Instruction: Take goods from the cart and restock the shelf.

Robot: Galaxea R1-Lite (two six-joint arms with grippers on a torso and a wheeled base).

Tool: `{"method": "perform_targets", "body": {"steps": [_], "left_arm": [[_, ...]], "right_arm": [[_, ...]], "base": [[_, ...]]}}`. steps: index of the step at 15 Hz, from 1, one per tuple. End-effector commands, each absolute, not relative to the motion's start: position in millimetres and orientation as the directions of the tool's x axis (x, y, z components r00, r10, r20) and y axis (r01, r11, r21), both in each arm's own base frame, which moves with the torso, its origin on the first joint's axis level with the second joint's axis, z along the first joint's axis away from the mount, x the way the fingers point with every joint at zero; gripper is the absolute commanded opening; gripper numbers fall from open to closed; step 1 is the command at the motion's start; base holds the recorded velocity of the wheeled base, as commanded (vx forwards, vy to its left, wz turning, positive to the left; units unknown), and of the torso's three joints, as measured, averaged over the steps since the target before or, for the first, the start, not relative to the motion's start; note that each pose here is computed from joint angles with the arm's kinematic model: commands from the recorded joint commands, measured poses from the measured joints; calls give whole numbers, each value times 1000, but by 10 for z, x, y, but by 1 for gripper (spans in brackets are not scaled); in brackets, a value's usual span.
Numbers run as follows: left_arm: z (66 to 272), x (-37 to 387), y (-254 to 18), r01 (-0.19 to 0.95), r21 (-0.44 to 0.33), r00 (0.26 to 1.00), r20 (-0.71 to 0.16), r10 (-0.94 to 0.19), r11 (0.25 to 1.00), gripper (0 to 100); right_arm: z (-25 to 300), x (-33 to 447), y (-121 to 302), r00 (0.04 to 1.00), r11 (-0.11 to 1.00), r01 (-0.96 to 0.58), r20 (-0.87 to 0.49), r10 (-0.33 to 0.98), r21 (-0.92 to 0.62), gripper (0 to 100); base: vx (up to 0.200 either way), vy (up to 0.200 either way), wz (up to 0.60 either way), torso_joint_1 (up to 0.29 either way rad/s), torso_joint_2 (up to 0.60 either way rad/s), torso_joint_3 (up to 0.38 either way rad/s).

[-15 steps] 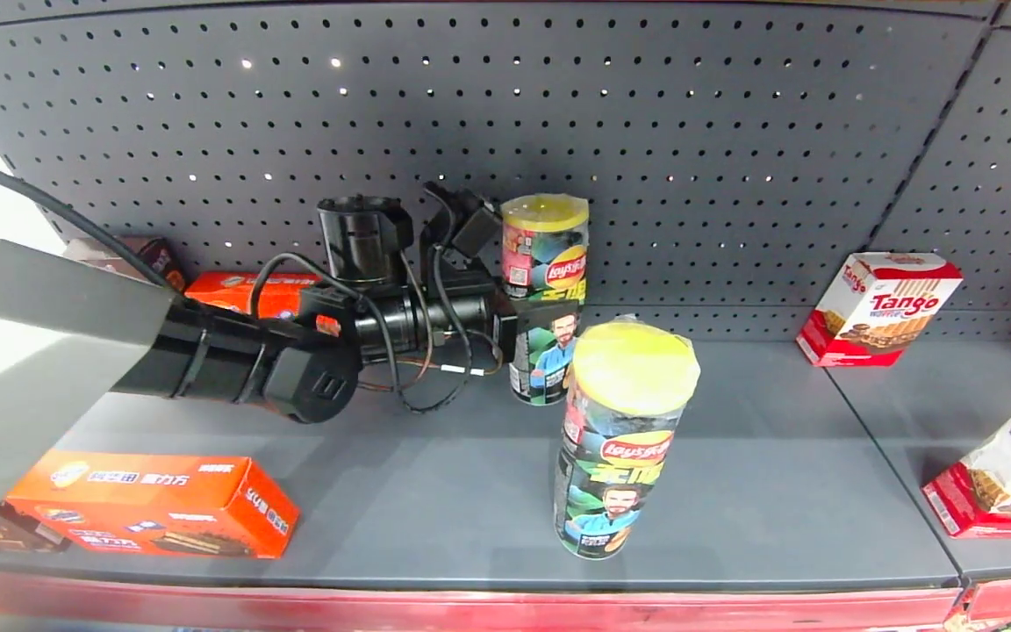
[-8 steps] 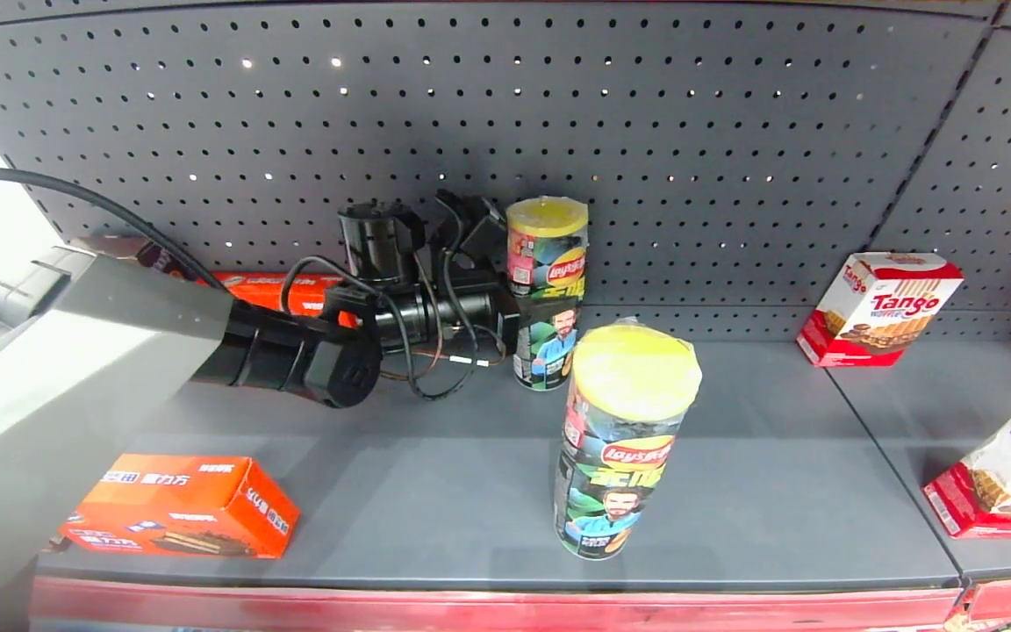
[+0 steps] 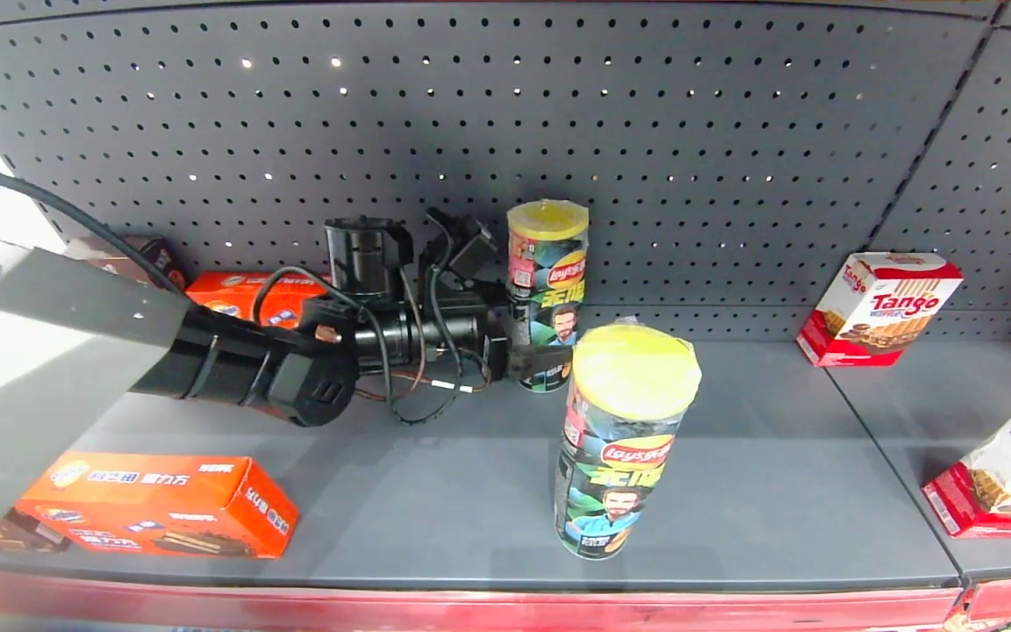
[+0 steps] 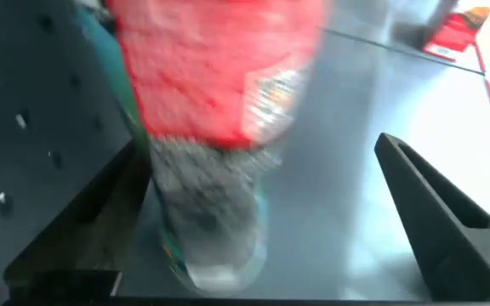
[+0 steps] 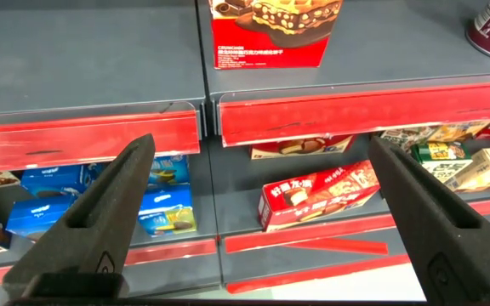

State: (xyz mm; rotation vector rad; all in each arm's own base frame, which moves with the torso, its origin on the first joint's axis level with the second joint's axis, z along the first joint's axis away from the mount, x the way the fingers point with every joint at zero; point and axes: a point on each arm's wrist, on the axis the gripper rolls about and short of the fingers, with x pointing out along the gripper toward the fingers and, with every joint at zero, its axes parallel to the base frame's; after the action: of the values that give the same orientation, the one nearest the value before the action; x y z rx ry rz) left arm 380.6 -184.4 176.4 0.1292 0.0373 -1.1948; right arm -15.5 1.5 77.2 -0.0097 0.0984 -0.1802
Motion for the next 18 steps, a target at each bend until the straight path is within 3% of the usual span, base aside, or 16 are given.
{"method": "perform_targets", "body": {"steps": [1, 4, 6, 9, 14, 18], "left_arm": [[2028, 3511, -1702, 914, 92, 404, -102, -909, 396, 100], [2037, 3400, -1635, 825, 157, 565, -231, -792, 542, 100], [2049, 3311, -1578, 821, 203, 571, -291, -767, 534, 100], [2070, 3314, -1601, 756, 255, 654, -297, -696, 602, 100], [2058, 3366, -1733, 737, 251, 676, -294, -676, 628, 100], [1991, 3472, -1824, 681, 241, 731, -273, -625, 692, 100]], "right_arm": [[772, -153, 14, 979, 984, 178, -99, -179, -19, 100], [772, -153, 14, 979, 984, 178, -99, -179, -19, 100], [772, -153, 14, 979, 984, 178, -99, -179, -19, 100], [772, -153, 14, 979, 984, 178, -99, -179, -19, 100], [772, -153, 14, 979, 984, 178, -99, -179, -19, 100], [772, -153, 14, 979, 984, 178, -99, -179, -19, 100]], "base": [[0, 0, 0, 0, 0, 0], [0, 0, 0, 0, 0, 0], [0, 0, 0, 0, 0, 0], [0, 0, 0, 0, 0, 0], [0, 0, 0, 0, 0, 0], [0, 0, 0, 0, 0, 0]]}}
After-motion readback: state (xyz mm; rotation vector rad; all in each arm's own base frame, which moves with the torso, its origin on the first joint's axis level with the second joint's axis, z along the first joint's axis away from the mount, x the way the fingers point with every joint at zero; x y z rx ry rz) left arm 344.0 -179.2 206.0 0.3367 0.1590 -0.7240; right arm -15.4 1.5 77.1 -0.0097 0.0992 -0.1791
